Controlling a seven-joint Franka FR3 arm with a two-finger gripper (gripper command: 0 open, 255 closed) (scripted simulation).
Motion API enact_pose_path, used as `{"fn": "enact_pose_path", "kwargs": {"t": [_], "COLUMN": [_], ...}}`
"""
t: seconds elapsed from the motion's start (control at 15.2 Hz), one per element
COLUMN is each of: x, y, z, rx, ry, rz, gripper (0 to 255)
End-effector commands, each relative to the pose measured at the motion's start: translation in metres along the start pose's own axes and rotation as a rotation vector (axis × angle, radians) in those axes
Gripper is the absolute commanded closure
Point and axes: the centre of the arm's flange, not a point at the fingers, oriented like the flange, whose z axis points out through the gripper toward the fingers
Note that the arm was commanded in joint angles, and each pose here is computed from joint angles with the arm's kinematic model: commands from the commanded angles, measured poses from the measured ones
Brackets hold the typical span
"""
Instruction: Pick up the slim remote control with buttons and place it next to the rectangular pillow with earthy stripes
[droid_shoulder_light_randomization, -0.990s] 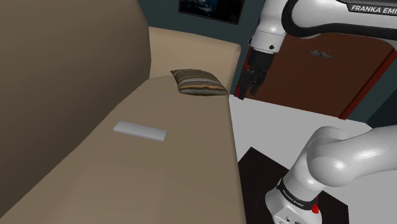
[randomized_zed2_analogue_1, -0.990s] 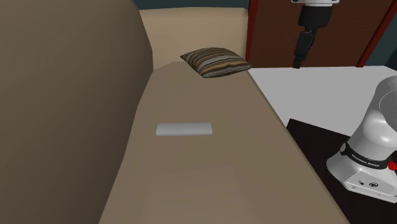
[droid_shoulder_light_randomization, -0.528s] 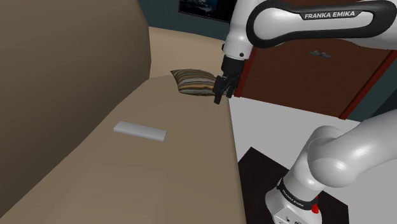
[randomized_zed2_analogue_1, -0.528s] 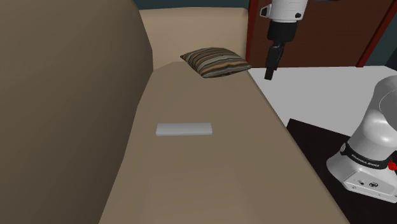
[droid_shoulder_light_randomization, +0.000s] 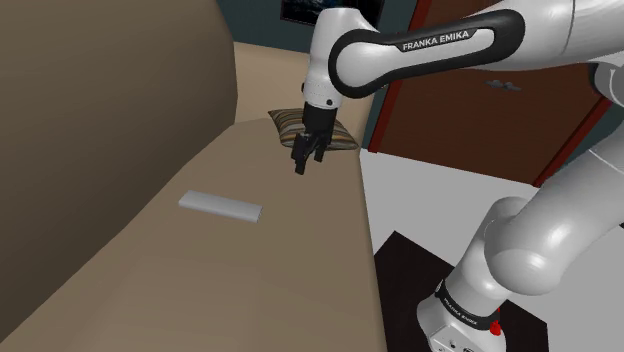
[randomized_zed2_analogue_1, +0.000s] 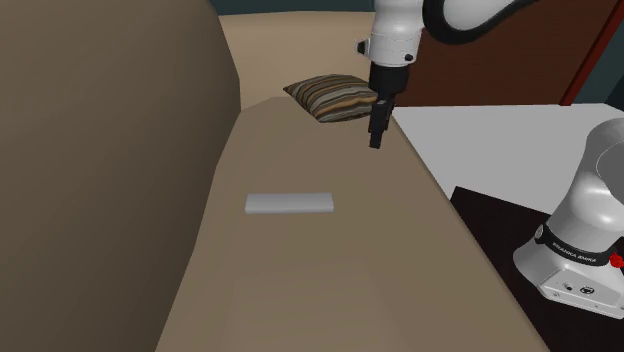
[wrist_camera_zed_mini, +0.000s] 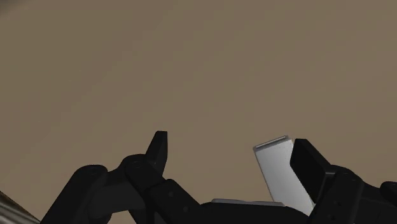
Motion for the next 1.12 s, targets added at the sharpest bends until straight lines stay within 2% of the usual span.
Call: {"fn": "enact_pose_path", "kwargs": {"t": [0.0,1.06], "x": [0.018,0.162], "y": [-0.013,-0.134], "z": [0.012,0.109], "rx": [-0.003,-0.029], "ry": [0.002,0.015], "rz": [-0.034,-0.299], "gripper": [0,0]}}
